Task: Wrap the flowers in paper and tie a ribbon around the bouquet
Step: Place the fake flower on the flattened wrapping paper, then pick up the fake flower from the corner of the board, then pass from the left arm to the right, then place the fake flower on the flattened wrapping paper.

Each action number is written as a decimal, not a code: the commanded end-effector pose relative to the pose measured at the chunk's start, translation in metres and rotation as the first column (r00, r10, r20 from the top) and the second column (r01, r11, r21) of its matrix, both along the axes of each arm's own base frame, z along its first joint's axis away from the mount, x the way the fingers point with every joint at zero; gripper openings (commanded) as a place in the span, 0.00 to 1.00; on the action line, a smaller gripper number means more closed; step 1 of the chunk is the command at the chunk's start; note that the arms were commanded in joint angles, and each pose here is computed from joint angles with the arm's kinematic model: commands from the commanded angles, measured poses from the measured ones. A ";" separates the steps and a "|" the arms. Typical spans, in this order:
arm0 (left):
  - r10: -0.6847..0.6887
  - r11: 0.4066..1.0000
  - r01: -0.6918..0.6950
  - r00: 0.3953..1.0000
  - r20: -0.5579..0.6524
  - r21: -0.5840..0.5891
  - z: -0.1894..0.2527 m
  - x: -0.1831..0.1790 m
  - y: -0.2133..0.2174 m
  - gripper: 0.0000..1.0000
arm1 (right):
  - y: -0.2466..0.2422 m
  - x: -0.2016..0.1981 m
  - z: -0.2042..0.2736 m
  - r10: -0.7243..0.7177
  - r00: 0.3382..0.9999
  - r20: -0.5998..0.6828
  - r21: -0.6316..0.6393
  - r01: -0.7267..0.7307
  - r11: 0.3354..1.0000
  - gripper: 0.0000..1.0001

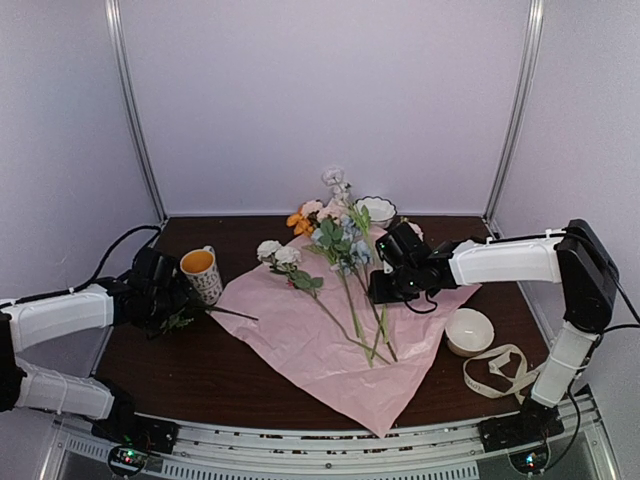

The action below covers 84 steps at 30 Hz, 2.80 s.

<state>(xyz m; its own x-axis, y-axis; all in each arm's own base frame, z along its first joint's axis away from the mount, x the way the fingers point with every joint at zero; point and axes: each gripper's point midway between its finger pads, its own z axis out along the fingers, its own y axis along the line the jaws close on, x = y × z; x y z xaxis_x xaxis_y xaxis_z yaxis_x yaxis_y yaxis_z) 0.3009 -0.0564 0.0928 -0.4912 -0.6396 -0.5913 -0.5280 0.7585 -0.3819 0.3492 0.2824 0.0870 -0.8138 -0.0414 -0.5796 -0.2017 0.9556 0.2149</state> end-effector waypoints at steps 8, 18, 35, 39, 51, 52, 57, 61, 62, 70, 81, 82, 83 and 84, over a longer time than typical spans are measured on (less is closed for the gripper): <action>0.121 0.988 -0.115 0.991 -0.064 0.099 -0.022 0.010 0.046 0.98 | 0.001 0.000 0.028 0.014 0.998 0.062 -0.039 -0.012 0.999 0.43; 0.136 0.985 -0.128 0.989 -0.063 0.113 -0.033 0.024 0.059 0.54 | 0.003 -0.006 0.029 0.039 0.997 0.061 -0.058 -0.036 0.998 0.43; 0.024 0.971 -0.151 0.832 0.554 0.185 0.198 -0.030 0.083 0.00 | 0.093 -0.047 0.133 0.420 0.849 0.322 0.104 -0.472 0.875 0.44; -0.229 0.972 0.094 0.583 0.780 0.215 0.280 -0.041 0.032 0.00 | 0.143 -0.086 0.203 0.524 0.680 0.513 0.257 -0.705 0.661 0.43; -0.443 0.730 0.601 0.052 0.895 0.326 0.372 -0.052 -0.126 0.00 | 0.239 -0.092 0.263 0.530 0.592 0.607 0.281 -0.784 0.554 0.60; -0.451 0.701 0.632 0.035 0.892 0.330 0.372 -0.050 -0.138 0.00 | 0.243 -0.090 0.261 0.531 0.598 0.600 0.286 -0.781 0.556 0.63; -0.449 0.641 0.695 -0.007 0.894 0.327 0.371 -0.051 -0.167 0.00 | 0.250 -0.076 0.249 0.493 0.649 0.580 0.321 -0.738 0.593 0.69; -0.425 0.603 0.744 -0.004 0.905 0.287 0.363 -0.051 -0.180 0.00 | 0.244 -0.064 0.242 0.438 0.698 0.566 0.343 -0.683 0.645 0.38; -0.424 0.599 0.751 0.003 0.906 0.279 0.361 -0.050 -0.182 0.00 | 0.241 -0.060 0.240 0.422 0.713 0.560 0.350 -0.665 0.659 0.23; -0.629 0.719 0.652 0.463 0.624 0.242 0.279 0.016 -0.173 0.69 | 0.174 -0.017 0.170 0.274 0.902 0.333 0.386 -0.395 0.833 0.00; -0.752 0.642 0.717 0.658 0.042 0.270 0.110 0.060 -0.182 0.73 | 0.099 0.007 0.017 0.094 0.995 0.035 0.202 -0.099 0.974 0.25; -0.761 0.629 0.732 0.648 0.016 0.263 0.101 0.063 -0.186 0.72 | 0.096 0.007 0.012 0.091 0.996 0.023 0.195 -0.093 0.976 0.35; -0.771 0.612 0.748 0.636 -0.016 0.257 0.091 0.066 -0.190 0.72 | 0.094 0.007 0.009 0.089 0.996 0.014 0.185 -0.090 0.979 0.43; -0.776 0.599 0.760 0.628 -0.051 0.252 0.082 0.070 -0.193 0.72 | 0.092 0.006 0.010 0.092 0.996 0.013 0.174 -0.093 0.980 0.48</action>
